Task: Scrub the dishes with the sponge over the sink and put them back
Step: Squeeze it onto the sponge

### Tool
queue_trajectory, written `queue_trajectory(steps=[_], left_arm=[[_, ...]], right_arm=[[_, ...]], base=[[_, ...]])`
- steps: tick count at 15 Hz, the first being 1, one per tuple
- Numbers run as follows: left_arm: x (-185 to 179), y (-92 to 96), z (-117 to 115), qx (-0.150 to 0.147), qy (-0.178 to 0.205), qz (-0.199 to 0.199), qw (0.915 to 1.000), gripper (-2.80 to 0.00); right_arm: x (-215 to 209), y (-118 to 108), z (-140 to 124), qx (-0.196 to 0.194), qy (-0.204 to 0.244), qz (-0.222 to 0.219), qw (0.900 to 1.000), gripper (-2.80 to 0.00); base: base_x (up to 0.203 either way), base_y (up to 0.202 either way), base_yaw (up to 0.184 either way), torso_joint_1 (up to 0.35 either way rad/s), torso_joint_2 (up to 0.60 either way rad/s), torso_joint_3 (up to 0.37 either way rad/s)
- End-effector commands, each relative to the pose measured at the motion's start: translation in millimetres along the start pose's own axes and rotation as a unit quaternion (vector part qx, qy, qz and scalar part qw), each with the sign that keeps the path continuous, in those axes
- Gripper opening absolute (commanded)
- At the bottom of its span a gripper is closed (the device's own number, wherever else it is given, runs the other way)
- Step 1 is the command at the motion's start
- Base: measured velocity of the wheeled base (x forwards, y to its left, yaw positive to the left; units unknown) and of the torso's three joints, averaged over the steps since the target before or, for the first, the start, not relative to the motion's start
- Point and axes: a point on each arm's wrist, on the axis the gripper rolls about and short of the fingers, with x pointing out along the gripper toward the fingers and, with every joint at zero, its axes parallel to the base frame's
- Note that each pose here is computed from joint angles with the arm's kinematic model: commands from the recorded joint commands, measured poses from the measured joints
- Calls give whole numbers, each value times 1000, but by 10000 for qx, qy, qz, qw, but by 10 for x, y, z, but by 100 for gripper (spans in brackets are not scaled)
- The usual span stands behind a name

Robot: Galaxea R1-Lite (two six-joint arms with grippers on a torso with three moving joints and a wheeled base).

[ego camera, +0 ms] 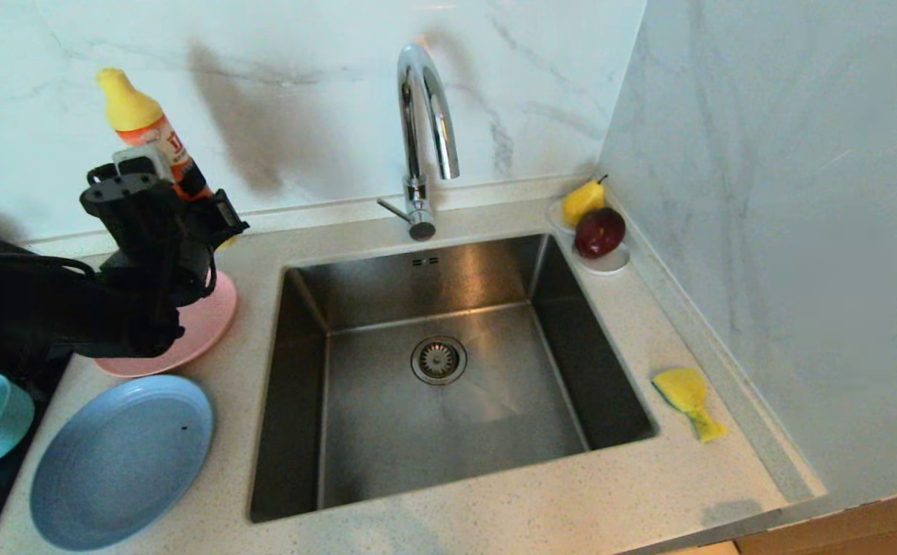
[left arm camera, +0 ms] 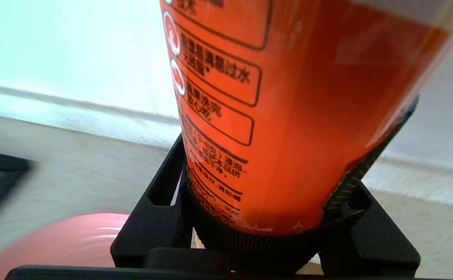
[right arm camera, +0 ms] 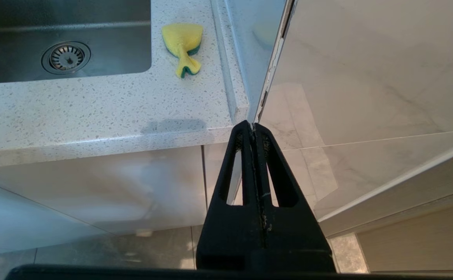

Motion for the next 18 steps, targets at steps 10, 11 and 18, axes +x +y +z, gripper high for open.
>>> queue_trajectory(steps=[10, 11, 18], left_arm=[[-1889, 385, 1965, -34, -242, -624, 9977, -280], [-2066, 436, 2045, 185, -152, -826, 9963, -280], [-2394, 401, 2403, 1173, 91, -1930, 9741, -280]], right_arm=[[0, 0, 0, -6, -3, 2, 10000, -280], [0, 0, 0, -6, -3, 2, 10000, -280], [0, 0, 0, -6, -3, 2, 10000, -280]], base=[[0, 0, 0, 0, 0, 0], [0, 0, 0, 0, 0, 0], [0, 0, 0, 0, 0, 0]])
